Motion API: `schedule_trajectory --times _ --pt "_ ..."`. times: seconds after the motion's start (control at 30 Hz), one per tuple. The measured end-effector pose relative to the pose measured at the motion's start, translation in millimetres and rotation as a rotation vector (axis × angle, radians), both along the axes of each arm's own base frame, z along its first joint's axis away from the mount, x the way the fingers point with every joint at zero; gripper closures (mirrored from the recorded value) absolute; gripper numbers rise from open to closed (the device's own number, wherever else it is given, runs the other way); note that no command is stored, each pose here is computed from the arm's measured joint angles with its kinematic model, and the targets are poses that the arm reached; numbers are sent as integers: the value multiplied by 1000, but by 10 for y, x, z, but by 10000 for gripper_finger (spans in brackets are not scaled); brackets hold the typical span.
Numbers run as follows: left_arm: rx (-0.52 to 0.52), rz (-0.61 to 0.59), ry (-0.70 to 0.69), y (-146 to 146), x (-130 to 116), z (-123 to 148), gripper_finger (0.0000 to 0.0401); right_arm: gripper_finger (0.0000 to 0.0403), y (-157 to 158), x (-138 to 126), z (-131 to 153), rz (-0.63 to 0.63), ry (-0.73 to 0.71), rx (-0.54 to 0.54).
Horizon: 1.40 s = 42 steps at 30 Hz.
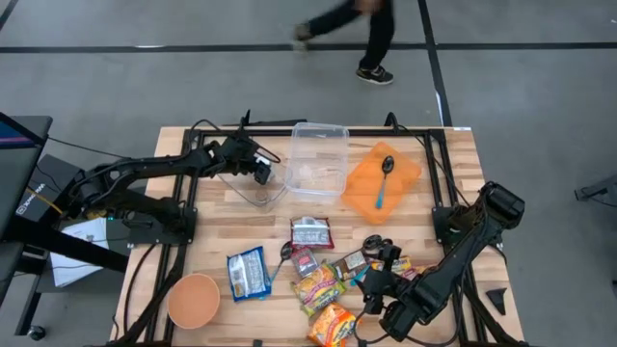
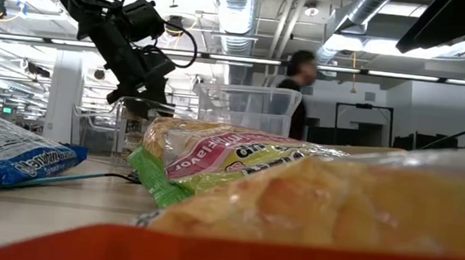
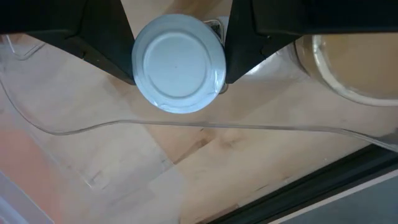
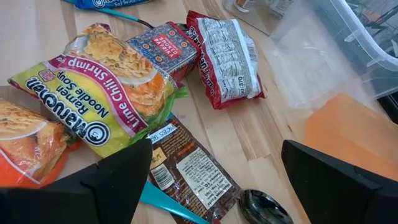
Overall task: Pick & Place Food Item
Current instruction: Put the white seasoning bottle into the transparent bin
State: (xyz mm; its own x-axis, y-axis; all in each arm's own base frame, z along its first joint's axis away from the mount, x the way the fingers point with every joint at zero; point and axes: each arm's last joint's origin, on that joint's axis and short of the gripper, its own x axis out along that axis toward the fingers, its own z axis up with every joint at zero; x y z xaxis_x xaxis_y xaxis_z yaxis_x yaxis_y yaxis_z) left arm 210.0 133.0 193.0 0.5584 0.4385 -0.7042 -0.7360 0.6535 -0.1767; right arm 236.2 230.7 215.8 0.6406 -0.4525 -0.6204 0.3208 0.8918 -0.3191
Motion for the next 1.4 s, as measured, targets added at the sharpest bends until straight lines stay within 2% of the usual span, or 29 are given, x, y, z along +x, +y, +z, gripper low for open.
schedule_trajectory --times 0.43,0.63,0.77,1.2,1.4 --pt "14 10 6 5 -1 -1 197 49 0 0 1 0 1 2" --pt "17 7 8 4 -1 -2 163 49 1 -1 0 1 2 2" --pt "31 6 -14 13 14 16 154 49 1 -1 0 1 3 3" --pt "113 -28 -150 -36 103 180 176 49 3 -3 1 1 3 5" --pt "110 -110 -149 -154 135 210 218 49 7 -7 1 3 4 5"
